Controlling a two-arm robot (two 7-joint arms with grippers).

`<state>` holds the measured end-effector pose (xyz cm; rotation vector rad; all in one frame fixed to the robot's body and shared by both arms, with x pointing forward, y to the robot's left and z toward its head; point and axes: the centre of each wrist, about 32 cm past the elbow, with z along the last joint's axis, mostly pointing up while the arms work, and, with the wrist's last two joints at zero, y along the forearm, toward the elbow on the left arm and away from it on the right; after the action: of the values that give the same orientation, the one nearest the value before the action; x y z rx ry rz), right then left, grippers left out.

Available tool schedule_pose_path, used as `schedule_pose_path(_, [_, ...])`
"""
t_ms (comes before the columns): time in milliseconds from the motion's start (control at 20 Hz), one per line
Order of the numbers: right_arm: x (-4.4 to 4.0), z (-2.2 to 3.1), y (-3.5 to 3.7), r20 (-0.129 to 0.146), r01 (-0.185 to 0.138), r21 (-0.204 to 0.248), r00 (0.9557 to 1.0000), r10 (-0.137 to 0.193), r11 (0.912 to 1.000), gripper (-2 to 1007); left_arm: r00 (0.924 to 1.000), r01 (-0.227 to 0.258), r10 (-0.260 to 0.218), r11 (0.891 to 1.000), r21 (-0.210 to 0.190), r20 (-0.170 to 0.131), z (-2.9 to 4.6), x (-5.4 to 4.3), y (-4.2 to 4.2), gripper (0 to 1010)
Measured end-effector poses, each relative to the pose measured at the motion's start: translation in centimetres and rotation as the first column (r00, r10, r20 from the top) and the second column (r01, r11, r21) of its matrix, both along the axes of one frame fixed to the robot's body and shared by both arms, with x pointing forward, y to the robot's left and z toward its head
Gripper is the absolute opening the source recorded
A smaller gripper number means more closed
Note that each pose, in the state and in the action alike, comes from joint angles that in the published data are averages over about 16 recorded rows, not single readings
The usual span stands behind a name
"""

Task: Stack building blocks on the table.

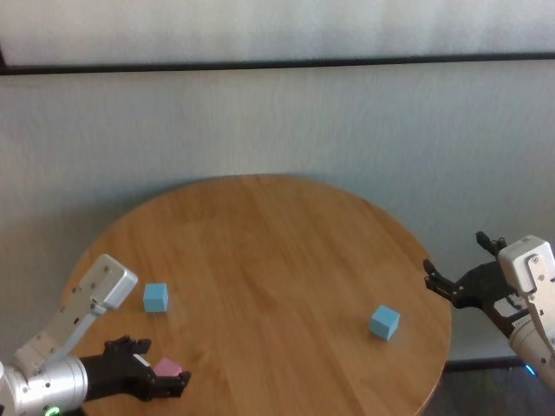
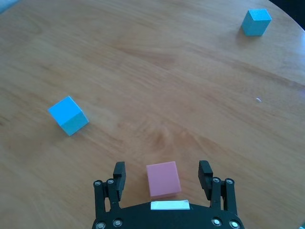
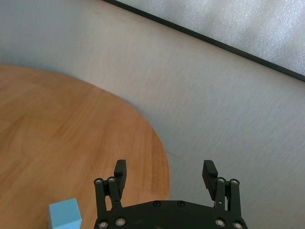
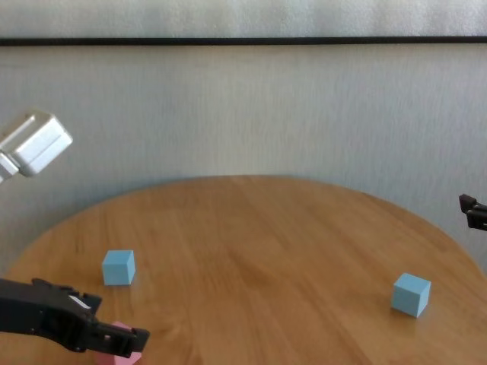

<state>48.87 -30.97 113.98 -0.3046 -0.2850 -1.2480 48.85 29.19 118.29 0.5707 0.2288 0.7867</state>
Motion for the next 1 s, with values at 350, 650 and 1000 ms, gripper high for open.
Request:
schedule_pose_path(350, [0.0,0.0,0.0,0.0,0.0,0.0,1.0,0.0,1.0,1005,1.0,-0.005,0.005,1.0,0.021,-0.006,-0.3,0.19,-0.51,1003])
schedule_pose_path(650, [0.0,0.0,0.0,0.0,0.0,0.0,1.0,0.0,1.0,1005,0.9997,-0.022,0.022,0.999,0.031,-0.012,-0.59,0.44,-0.68,1003])
schedule_pose_path(1000, [0.0,0.0,0.0,0.0,0.0,0.0,1.0,0.0,1.0,1005,0.9984,-0.05,0.051,0.998,0.033,-0.023,-0.92,0.56,-0.7,1003])
